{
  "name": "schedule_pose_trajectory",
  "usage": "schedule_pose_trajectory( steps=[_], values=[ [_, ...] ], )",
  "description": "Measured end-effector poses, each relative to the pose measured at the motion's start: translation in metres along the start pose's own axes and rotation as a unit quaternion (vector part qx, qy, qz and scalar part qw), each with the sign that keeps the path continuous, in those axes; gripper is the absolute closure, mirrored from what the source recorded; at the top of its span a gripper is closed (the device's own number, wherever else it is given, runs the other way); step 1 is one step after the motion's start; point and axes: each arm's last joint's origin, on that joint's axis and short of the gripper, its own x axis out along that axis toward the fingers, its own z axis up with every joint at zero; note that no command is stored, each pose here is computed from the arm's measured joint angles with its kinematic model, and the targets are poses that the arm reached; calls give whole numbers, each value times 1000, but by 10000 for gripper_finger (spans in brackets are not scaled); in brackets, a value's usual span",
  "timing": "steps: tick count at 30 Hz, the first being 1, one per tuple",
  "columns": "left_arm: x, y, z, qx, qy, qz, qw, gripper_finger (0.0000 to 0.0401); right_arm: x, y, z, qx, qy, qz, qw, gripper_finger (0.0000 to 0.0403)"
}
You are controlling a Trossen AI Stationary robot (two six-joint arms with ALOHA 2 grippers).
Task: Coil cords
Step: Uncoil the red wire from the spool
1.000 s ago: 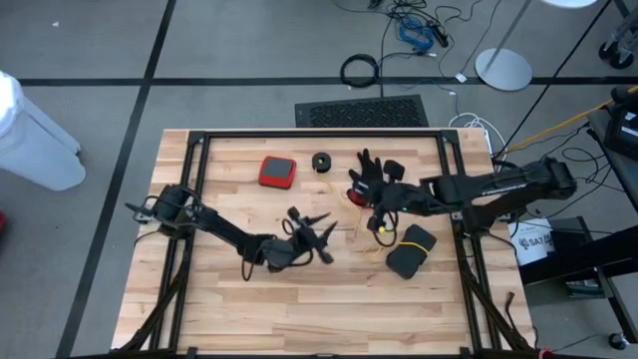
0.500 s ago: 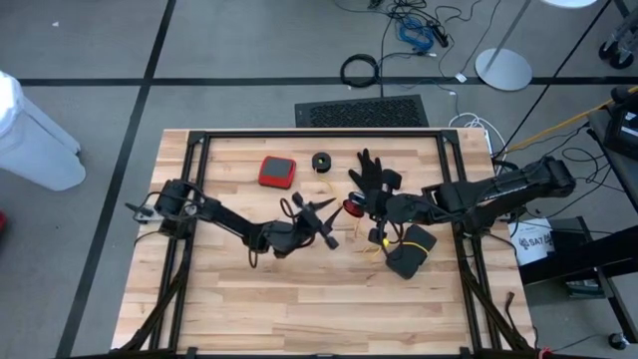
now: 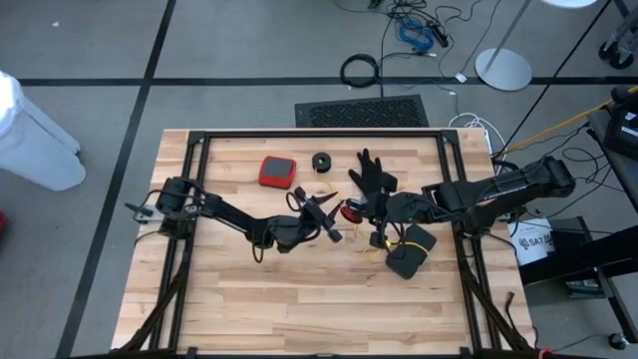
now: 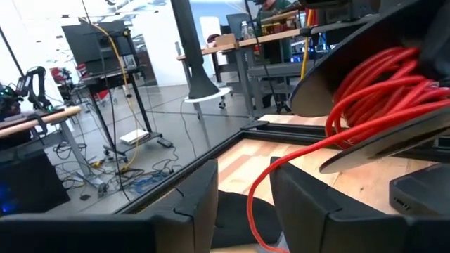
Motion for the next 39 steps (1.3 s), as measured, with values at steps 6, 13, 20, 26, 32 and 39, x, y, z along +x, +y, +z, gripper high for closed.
schedule_pose_trajectory(
  steps=[6, 13, 20, 26, 32, 39],
  values=[
    [0, -1, 0, 11, -1, -15, 1000, 333, 0, 0, 0, 0, 0, -1, 1000, 383],
    [0, -1, 2, 29, -13, -24, 999, 393, 0, -1, -2, -6, 10, -19, 1000, 384],
    [-11, -4, 20, 38, -47, -22, 998, 399, 2, -11, -8, 7, 39, -58, 998, 384],
    [-22, -16, 31, 30, -79, -109, 990, 400, 4, -17, 3, 10, -11, -91, 996, 385],
    [-21, -22, 25, 46, -38, -119, 991, 400, 1, -14, 22, -7, -101, -78, 992, 385],
    [-9, -8, 14, 130, 26, -5, 991, 401, -12, 0, 21, -13, -106, 18, 994, 385]
  ],
)
